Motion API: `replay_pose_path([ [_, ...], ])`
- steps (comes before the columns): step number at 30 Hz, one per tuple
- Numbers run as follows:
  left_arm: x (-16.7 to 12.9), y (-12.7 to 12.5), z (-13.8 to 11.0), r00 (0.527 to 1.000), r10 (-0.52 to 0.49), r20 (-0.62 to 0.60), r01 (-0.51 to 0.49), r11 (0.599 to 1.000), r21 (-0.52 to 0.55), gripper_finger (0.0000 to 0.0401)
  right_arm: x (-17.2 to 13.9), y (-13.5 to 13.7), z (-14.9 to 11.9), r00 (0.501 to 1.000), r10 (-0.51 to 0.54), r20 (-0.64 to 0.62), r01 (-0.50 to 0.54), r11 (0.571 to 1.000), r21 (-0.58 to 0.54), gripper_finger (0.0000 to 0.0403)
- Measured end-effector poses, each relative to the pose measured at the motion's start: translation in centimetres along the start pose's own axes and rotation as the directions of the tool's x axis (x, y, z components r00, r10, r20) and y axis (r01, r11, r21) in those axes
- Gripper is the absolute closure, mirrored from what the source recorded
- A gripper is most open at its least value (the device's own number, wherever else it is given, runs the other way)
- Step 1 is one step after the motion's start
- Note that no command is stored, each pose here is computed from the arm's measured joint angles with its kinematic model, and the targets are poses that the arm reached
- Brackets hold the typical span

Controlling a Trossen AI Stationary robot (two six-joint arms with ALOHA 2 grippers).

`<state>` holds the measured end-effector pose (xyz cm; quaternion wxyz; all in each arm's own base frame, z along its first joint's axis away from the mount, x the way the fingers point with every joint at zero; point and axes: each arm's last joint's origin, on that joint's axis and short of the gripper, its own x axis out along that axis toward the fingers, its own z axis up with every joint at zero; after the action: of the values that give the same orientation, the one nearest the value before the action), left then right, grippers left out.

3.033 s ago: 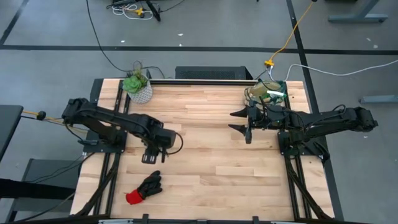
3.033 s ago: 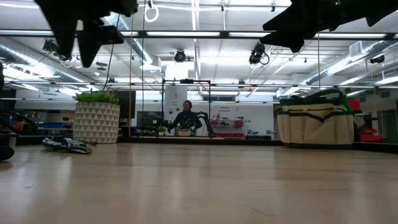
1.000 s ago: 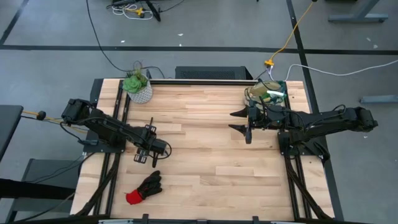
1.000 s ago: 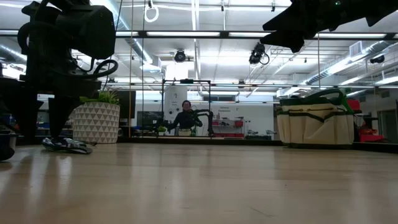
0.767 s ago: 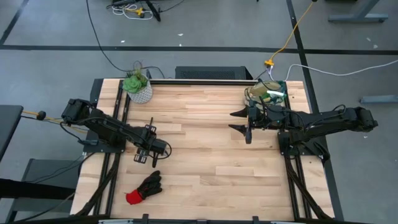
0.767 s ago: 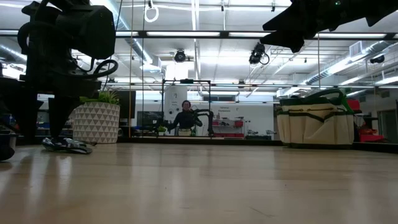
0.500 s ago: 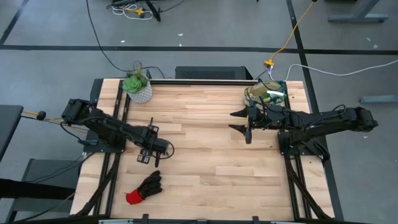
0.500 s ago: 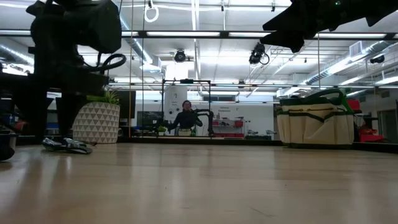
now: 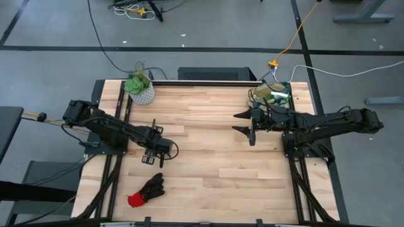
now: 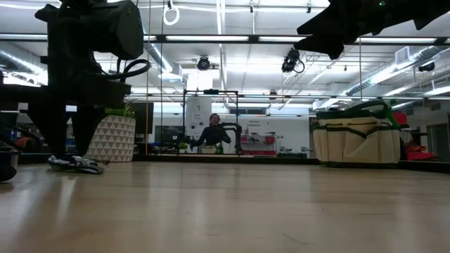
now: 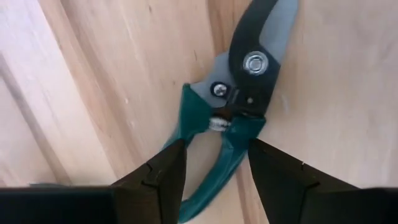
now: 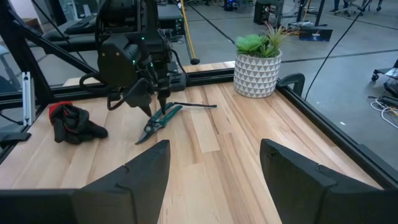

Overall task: Pick & Place Garden tools in Gardening bag
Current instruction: Put the green shear scissors into the brown gardening bag

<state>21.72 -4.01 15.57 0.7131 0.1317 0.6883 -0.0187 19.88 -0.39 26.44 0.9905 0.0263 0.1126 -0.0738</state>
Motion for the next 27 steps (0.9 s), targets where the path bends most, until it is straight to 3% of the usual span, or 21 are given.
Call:
replay_pose_path([
  [5, 0.1, 0.8, -0.2, 0.996, 0.089, -0.024, -0.089, 0.996, 0.015, 0.0224, 0.0, 0.0, 0.0, 1.000, 0.000, -0.001, 0.000, 1.000, 0.000, 0.0151],
  [12, 0.4, 2.6, -0.3, 0.997, 0.069, -0.037, -0.069, 0.998, 0.008, 0.0224, 0.0, 0.0, 0.0, 1.000, 0.000, -0.002, 0.000, 1.000, 0.000, 0.0151],
  [19, 0.6, 3.5, -0.5, 0.999, -0.007, -0.038, 0.011, 0.996, 0.085, 0.0224, 0.0, 0.0, 0.0, 1.000, 0.000, -0.003, 0.000, 1.000, 0.009, 0.0151],
  [27, 0.7, 4.2, -0.6, 1.000, -0.011, -0.029, 0.015, 0.989, 0.150, 0.0224, 0.0, 0.0, 0.0, 1.000, 0.000, -0.003, 0.000, 1.000, 0.001, 0.0151],
])
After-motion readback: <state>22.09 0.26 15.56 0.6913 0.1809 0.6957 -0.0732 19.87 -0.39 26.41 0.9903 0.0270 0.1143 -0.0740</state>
